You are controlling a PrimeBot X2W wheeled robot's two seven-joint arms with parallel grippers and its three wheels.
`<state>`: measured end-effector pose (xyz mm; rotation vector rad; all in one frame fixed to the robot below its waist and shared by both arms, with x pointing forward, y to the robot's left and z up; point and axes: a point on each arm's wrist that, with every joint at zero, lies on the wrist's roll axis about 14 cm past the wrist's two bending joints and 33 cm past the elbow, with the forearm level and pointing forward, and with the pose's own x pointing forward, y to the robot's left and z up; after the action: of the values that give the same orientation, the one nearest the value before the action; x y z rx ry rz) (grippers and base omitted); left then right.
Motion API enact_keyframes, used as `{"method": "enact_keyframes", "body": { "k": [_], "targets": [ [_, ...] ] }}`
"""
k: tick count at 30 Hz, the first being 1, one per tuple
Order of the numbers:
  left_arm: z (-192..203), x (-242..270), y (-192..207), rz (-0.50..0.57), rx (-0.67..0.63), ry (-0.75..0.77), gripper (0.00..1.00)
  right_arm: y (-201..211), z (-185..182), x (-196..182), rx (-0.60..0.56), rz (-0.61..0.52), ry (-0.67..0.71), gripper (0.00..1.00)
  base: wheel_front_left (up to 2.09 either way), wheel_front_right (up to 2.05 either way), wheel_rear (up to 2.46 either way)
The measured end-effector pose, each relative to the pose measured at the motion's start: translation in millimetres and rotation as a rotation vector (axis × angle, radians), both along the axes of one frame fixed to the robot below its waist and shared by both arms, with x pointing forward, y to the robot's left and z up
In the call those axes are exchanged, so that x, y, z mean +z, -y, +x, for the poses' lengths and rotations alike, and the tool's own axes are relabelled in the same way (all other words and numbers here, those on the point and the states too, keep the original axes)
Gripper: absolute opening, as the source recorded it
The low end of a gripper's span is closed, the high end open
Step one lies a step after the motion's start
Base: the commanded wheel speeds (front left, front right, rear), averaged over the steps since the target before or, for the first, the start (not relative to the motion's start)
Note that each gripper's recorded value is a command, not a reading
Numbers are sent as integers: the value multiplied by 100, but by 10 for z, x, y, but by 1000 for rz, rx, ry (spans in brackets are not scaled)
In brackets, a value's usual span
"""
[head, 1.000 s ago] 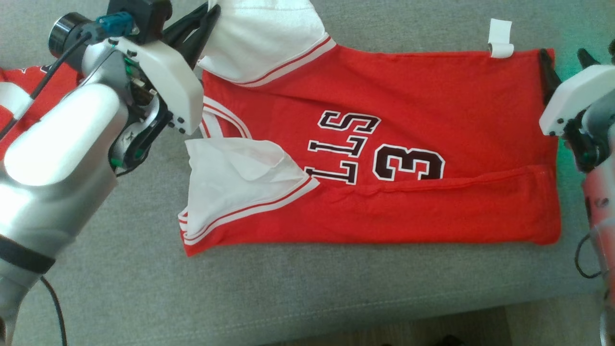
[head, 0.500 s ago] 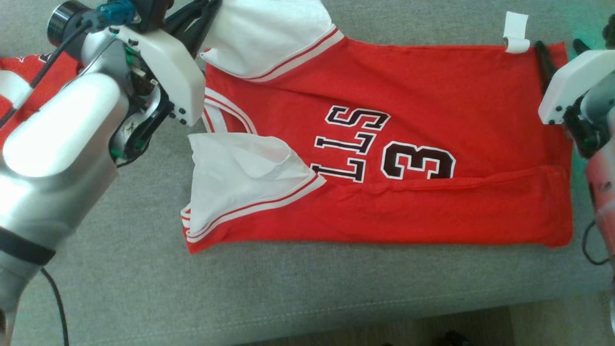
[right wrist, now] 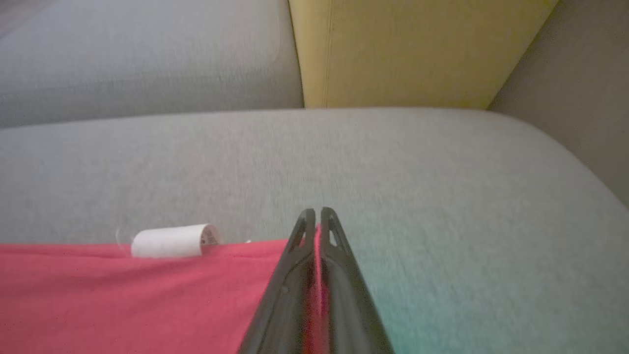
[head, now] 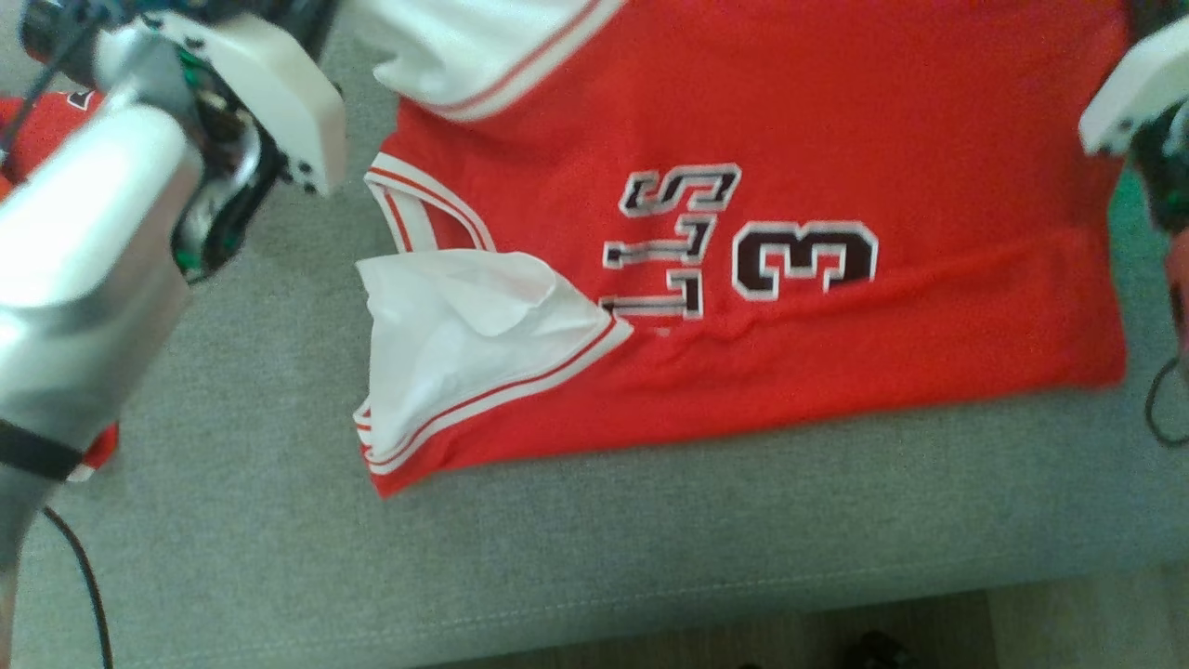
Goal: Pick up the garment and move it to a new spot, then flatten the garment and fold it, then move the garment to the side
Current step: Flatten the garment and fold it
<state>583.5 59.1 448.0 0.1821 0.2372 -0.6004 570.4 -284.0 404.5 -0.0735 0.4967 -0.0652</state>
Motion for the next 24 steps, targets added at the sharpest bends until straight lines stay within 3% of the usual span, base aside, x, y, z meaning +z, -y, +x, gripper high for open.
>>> {"method": "enact_keyframes", "body": {
  "k": [9, 15, 24],
  "targets": [
    [432, 225, -94, -17, 66, 107, 0, 16, 482, 453, 3, -25, 205, 0, 0, 0, 0],
    [558, 265, -88, -12, 82, 146, 0, -43, 562, 392, 16, -34, 191, 0, 0, 0, 0],
    [354, 299, -85, -3, 37, 153, 0, -85, 424, 367, 28, -43, 168, 0, 0, 0, 0]
  ]
}}
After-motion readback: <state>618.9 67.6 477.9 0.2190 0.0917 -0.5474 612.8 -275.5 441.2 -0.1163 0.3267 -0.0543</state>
